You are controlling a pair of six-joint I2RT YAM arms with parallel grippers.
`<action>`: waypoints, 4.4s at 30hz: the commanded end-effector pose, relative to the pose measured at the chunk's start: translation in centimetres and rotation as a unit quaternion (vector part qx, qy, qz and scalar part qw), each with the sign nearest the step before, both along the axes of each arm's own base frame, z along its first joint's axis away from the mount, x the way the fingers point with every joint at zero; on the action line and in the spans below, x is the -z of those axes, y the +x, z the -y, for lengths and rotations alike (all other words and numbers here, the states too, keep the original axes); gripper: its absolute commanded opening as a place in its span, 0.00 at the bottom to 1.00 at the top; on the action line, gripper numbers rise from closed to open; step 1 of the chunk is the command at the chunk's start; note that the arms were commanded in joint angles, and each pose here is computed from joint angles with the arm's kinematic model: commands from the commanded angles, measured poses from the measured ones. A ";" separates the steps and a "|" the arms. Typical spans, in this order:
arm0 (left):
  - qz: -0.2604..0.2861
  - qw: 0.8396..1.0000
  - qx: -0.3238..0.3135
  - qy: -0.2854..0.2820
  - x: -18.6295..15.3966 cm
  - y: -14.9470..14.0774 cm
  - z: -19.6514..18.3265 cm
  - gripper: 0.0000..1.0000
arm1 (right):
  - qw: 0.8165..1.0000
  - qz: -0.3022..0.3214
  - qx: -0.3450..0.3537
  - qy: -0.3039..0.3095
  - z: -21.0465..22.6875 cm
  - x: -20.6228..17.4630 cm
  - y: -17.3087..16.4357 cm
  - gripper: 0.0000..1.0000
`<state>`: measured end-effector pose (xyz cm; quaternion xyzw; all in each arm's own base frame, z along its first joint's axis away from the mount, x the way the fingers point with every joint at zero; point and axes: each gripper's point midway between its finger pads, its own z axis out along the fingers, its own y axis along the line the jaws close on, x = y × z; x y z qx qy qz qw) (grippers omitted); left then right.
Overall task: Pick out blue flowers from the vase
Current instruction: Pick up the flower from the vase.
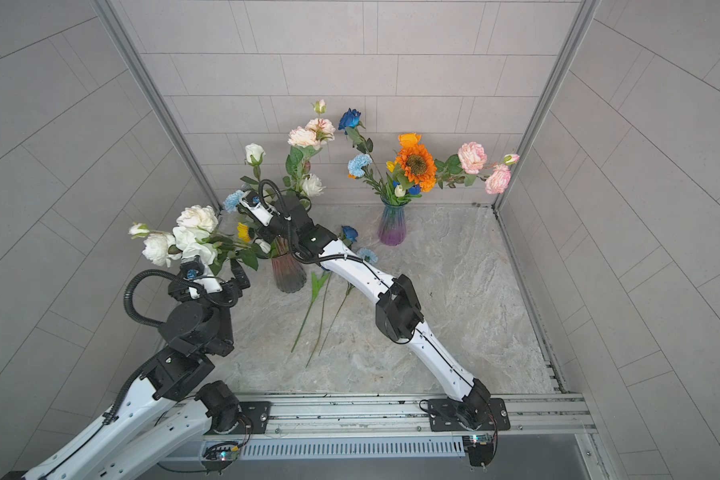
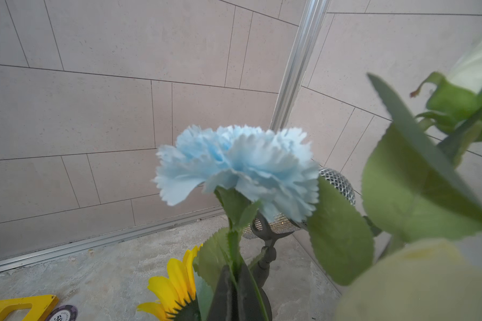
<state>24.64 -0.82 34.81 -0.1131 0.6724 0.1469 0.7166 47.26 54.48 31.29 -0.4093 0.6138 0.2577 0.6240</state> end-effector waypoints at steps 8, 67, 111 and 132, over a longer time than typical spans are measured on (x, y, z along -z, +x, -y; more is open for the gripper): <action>0.006 1.000 -0.008 -0.001 -0.3 -0.1 -0.3 0.96 | 0.999 0.034 -0.008 0.021 2.8 -6.6 -3.0 0.00; 0.016 0.990 0.132 -0.046 -6.5 -0.7 2.9 0.97 | 0.992 -0.002 -0.003 0.123 6.7 -7.1 -5.1 0.01; 0.114 0.964 -0.191 -0.148 -11.2 -11.7 -12.3 1.00 | 0.991 -0.039 -0.019 0.130 7.2 -5.3 -4.1 0.01; 0.126 0.992 0.028 -0.011 -23.5 -5.2 -2.8 1.00 | 0.990 -0.053 -0.029 0.127 7.4 -4.2 -4.0 0.01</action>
